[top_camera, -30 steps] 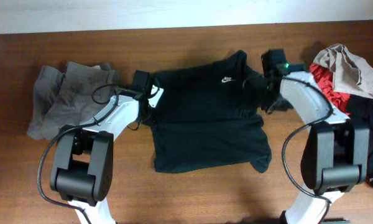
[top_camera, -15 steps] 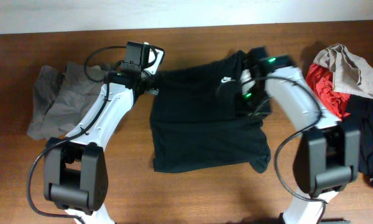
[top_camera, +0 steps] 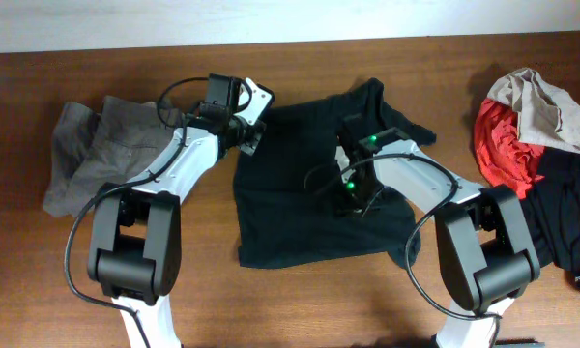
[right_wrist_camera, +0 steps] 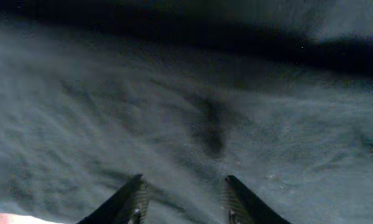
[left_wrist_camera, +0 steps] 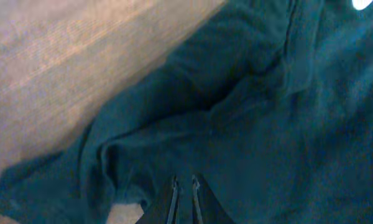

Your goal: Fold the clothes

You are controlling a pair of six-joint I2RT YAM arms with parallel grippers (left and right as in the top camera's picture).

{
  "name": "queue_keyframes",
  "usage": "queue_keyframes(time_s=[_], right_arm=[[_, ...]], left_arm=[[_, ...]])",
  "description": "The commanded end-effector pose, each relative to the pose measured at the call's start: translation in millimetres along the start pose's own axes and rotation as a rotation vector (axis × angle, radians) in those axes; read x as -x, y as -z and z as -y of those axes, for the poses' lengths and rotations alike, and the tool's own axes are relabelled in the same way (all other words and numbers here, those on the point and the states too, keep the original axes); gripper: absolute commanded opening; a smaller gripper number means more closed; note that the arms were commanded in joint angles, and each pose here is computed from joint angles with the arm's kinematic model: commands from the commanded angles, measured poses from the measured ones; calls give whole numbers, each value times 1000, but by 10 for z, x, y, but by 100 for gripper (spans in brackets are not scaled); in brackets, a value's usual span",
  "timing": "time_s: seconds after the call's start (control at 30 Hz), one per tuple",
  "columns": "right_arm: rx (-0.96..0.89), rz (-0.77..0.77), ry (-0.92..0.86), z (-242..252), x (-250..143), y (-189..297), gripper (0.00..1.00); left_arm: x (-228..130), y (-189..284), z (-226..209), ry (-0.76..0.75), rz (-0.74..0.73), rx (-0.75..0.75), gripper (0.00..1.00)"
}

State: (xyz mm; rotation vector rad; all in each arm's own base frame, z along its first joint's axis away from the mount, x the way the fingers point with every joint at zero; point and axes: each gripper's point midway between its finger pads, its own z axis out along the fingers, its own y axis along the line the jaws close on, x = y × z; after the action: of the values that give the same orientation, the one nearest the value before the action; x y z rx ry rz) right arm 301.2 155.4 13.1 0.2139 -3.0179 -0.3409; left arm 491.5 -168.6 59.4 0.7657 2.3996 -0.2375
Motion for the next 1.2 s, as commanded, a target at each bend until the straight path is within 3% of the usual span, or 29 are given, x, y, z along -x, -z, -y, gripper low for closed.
queue_keyframes(time_s=[0.0, 0.2, 0.43, 0.53, 0.63, 0.77, 0.9, 1.03, 1.17], right_arm=[[0, -64, -53, 60, -223, -142, 39], [-22, -118, -138, 130, -406, -224, 39], [-309, -57, -346, 758, -470, -254, 40], [-324, -42, -440, 1055, -437, -180, 40], [-312, -18, -486, 1261, -376, -129, 40], [-278, 61, -430, 1463, -130, -41, 40], [-243, 118, -261, 1464, 128, 81, 41], [-211, 149, -105, 1342, 320, 218, 51], [-185, 140, -83, 1207, 386, 410, 55]], left_arm=[[-110, -170, 41, -30, -15, -48, 9], [-404, -449, 60, -13, -90, -66, 8], [-713, -478, -162, 2, -220, 72, 4], [-1013, -368, -326, 103, -348, 185, 1], [-1194, -290, -369, 193, -409, 193, 1], [-1415, -156, -390, 303, -492, 200, 1], [-1477, -18, -252, 358, -539, 145, 1], [-1265, 146, 37, 409, -494, -5, 1], [-882, 412, 84, 381, -378, -19, 1]])
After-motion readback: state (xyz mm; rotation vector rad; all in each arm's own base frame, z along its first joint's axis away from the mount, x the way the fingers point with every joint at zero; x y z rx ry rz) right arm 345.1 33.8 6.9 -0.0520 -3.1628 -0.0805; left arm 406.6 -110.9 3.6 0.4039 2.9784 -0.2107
